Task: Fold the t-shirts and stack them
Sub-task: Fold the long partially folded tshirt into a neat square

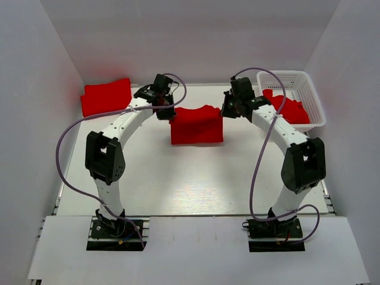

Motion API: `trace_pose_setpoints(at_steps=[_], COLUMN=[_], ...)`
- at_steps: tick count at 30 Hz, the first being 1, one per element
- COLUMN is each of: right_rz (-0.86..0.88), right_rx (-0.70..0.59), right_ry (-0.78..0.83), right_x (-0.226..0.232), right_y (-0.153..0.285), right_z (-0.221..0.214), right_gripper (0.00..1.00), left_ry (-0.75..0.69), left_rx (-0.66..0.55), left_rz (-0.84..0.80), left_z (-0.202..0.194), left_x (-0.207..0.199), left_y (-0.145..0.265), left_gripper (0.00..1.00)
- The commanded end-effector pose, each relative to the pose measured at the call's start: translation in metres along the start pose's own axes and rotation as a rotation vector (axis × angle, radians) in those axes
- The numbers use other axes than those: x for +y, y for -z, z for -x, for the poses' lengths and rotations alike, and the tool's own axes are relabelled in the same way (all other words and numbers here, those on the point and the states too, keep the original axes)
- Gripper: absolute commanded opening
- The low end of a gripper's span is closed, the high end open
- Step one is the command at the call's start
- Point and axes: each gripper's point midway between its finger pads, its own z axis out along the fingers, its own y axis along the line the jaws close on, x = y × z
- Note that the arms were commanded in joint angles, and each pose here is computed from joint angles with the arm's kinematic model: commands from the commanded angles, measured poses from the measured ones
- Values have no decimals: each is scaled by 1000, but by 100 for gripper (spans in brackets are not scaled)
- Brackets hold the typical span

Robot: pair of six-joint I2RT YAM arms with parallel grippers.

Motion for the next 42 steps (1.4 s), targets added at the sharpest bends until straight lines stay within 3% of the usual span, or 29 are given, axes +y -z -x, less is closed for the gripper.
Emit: trace_pose_setpoints(at_steps=[1, 7, 16, 33, 38, 40, 41, 42], right_rz=[13, -4, 61, 154, 173, 166, 167, 188], right_rx=[-36, -30, -11, -35, -44, -57, -56, -67], right_ry=[17, 1, -20, -15, -36, -63, -70, -66], right_x=[0, -11, -16, -25, -25, -28, -30, -27], right_y=[-3, -29, -66, -113, -124, -126, -130, -130], right_z=[29, 44, 61, 76, 78, 83, 82, 87], right_gripper=[0, 0, 0, 0, 0, 0, 16, 42], left_ry=[20, 6, -3, -3, -18, -15, -15, -16], left_rx=[-83, -52, -104, -138, -156, -167, -170, -178], left_rz=[41, 38, -12, -77, -109, -133, -134, -138], left_z=[32, 39, 72, 93, 97, 103, 104, 106], left_x=[12, 14, 13, 21, 16, 15, 15, 14], left_y=[15, -17, -47, -103, -115, -117, -118, -118], left_gripper=[0, 0, 0, 1, 3, 19, 31, 39])
